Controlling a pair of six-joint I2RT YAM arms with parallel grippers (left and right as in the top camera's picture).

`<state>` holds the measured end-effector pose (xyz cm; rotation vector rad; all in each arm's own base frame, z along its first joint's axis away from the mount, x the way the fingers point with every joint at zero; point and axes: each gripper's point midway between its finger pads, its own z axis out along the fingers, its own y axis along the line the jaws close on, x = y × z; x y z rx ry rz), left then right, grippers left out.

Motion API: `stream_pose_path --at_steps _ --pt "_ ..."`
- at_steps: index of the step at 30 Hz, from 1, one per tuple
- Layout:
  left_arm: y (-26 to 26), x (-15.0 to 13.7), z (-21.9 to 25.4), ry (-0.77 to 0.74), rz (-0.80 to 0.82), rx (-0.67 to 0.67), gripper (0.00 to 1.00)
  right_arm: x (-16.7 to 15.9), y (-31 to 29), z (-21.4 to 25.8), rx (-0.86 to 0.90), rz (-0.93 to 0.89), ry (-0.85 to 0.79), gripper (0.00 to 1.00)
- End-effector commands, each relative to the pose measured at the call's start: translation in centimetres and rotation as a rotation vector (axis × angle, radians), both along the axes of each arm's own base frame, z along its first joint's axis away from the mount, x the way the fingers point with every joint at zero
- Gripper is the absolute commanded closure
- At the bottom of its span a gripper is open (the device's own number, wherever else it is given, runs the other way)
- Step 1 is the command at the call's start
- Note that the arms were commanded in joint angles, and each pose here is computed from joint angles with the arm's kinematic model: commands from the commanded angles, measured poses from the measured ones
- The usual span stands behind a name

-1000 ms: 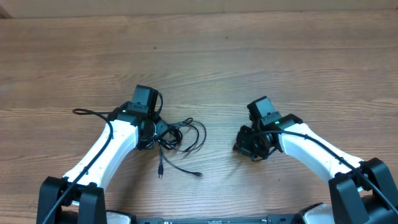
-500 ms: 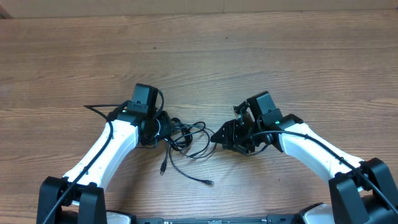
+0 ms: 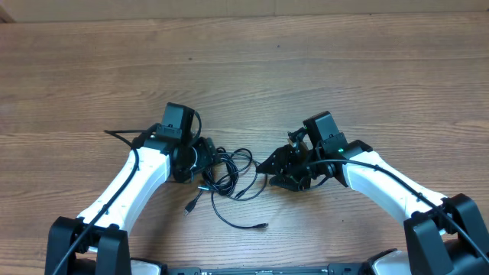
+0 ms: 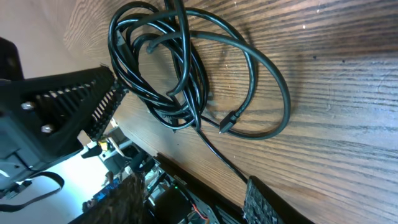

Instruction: Untangle cables

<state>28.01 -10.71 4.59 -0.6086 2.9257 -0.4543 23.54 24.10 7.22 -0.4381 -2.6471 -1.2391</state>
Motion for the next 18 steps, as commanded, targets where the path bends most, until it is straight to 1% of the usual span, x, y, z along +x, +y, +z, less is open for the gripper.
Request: stream_pose_path --at_steps 1,3,4,6,8,9,13,14,15,16,17,18 --pt "1.5 -0.1 -0.3 -0.02 -0.033 0.096 0.29 0.1 0.0 0.4 0.005 -0.006 -0.008 0.49" --pt "1.4 -0.1 -0.5 -0.041 -0.093 0.109 0.28 0.1 0.0 0.3 0.001 -0.008 -0.01 0.47" --pt "1.3 0.0 -0.7 -0.054 -0.113 0.11 0.24 0.1 -0.1 0.3 -0.003 -0.01 -0.012 0.46" --pt "1.1 0.2 -1.1 -0.073 -0.119 0.111 0.22 0.2 -0.1 0.3 -0.006 -0.011 -0.013 0.46" --pt "0.8 0.4 -1.7 -0.097 -0.125 0.104 0.23 0.2 -0.2 0.2 -0.01 -0.013 -0.014 0.46" --pt "0.7 0.5 -1.9 -0.106 -0.128 0.103 0.25 0.2 -0.1 0.2 -0.01 -0.013 -0.014 0.46" --pt "0.5 0.4 -2.9 -0.136 -0.133 0.096 0.41 0.2 -0.2 0.2 -0.011 -0.014 -0.015 0.46" --pt "0.5 0.2 -3.2 -0.134 -0.133 0.096 0.54 0.3 -0.2 0.1 -0.014 -0.016 -0.016 0.45" --pt "0.5 0.1 -3.3 -0.132 -0.133 0.096 0.59 0.3 -0.2 0.1 -0.016 -0.017 -0.017 0.45" --pt "0.6 -0.1 -3.5 -0.127 -0.134 0.097 0.69 0.3 -0.2 0.1 -0.017 -0.017 -0.017 0.45" --pt "0.6 -0.3 -3.6 -0.122 -0.134 0.097 0.76 0.3 -0.2 0.1 -0.017 -0.017 -0.017 0.45" --pt "0.5 -0.4 -3.7 -0.117 -0.136 0.091 0.86 0.3 -0.2 0.1 -0.017 -0.017 -0.017 0.45"
